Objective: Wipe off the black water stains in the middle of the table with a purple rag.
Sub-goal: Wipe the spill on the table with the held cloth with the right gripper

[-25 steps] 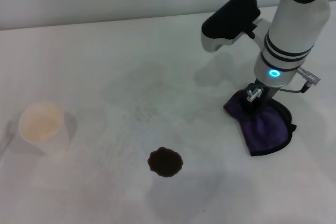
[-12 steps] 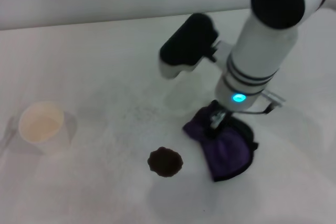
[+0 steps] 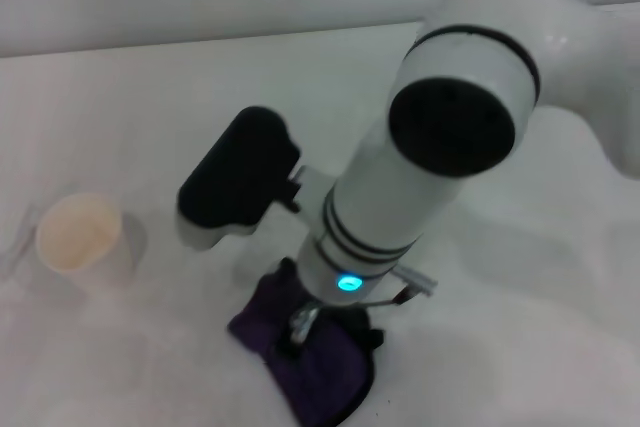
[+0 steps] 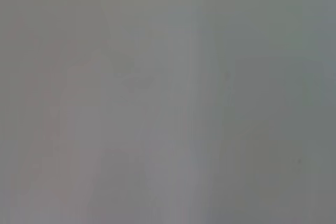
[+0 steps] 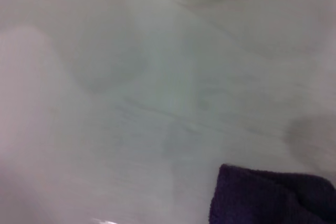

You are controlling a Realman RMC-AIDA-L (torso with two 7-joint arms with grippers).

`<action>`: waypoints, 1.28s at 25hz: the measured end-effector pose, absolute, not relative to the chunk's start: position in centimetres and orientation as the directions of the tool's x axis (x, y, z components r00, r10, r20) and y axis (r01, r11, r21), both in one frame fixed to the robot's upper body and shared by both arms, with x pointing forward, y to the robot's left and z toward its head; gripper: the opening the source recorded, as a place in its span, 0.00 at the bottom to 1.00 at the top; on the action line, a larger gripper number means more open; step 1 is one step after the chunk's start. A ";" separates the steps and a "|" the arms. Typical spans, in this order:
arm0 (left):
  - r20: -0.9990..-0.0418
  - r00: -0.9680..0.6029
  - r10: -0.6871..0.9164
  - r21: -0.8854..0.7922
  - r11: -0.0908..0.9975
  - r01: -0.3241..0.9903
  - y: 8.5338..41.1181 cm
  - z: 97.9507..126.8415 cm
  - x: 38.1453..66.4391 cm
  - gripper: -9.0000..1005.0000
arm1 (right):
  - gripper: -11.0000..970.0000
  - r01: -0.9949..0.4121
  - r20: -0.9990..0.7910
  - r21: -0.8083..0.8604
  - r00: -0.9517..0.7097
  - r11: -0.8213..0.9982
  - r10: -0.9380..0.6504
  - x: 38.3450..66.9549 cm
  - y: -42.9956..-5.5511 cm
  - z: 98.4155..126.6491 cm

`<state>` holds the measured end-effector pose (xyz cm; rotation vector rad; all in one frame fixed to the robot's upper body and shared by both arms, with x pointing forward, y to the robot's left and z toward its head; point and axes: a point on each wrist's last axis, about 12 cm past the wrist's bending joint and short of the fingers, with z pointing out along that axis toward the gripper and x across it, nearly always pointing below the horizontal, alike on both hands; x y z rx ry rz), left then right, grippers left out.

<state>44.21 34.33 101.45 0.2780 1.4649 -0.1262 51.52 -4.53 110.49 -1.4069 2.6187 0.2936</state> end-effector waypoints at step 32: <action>-0.994 0.080 0.072 0.091 0.963 0.254 34.1 100.8 43.1 0.89 | 0.02 -0.849 -0.219 0.048 -0.523 0.526 -0.824 50.9 -4.7 111.4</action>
